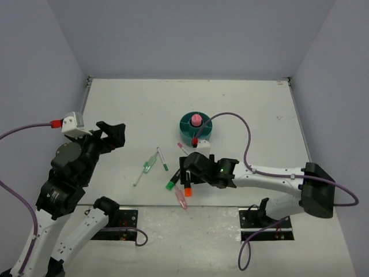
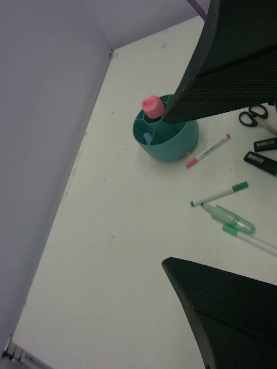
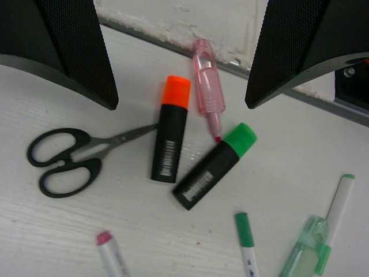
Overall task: Sort the stationery into containers
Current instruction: Pick up the pen from the corner of the board.
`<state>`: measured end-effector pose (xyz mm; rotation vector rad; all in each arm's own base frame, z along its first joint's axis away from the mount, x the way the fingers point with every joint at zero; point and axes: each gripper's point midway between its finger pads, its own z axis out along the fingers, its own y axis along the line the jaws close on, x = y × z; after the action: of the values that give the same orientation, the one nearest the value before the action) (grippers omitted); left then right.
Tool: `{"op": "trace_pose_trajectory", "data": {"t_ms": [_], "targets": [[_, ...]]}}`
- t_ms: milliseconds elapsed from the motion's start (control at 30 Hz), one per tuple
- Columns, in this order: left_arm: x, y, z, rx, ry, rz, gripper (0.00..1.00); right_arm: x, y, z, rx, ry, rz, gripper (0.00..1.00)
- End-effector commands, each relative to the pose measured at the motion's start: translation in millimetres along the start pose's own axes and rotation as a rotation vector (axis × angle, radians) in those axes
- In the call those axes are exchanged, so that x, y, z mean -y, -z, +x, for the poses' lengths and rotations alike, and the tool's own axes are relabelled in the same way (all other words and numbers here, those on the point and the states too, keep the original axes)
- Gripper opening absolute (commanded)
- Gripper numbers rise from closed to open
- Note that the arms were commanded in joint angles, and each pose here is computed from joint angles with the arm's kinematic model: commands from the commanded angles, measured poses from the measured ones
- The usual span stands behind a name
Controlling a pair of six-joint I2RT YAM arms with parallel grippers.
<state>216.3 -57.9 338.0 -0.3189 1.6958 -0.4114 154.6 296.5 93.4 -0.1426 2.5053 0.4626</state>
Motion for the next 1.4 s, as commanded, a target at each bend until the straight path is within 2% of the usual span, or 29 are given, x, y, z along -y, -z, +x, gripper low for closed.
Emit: {"op": "trace_pose_trajectory", "data": {"t_ms": [0, 100, 200, 367, 500, 933, 1367], "targets": [[-47.5, 10.7, 17.4, -0.040, -0.166, -0.172, 1.00, -57.4, 0.1, -21.4, 0.061, 0.014, -0.085, 0.87], [-66.9, 15.7, 26.6, -0.003, -0.107, -0.244, 1.00, -76.2, -9.3, -1.8, -0.018, 0.108, -0.080, 0.65], [-61.8, 14.4, 24.7, 0.056, -0.088, -0.186, 1.00, -78.9, -6.4, 11.1, -0.056, 0.178, -0.042, 0.58], [-58.9, 14.0, 28.8, 0.048, -0.091, -0.160, 1.00, -65.2, -3.2, 54.5, -0.174, 0.294, 0.006, 0.57], [-55.3, 10.4, 32.5, 0.032, -0.104, -0.141, 1.00, -56.8, -5.6, 81.3, -0.253, 0.295, -0.005, 0.57], [-47.1, 2.0, 41.2, -0.013, -0.128, -0.107, 1.00, -38.5, -12.2, 100.2, -0.295, 0.303, 0.033, 0.57], [-45.1, 0.0, 43.5, -0.024, -0.133, -0.098, 1.00, -26.8, -29.9, 126.5, -0.366, 0.297, 0.065, 0.50]]}}
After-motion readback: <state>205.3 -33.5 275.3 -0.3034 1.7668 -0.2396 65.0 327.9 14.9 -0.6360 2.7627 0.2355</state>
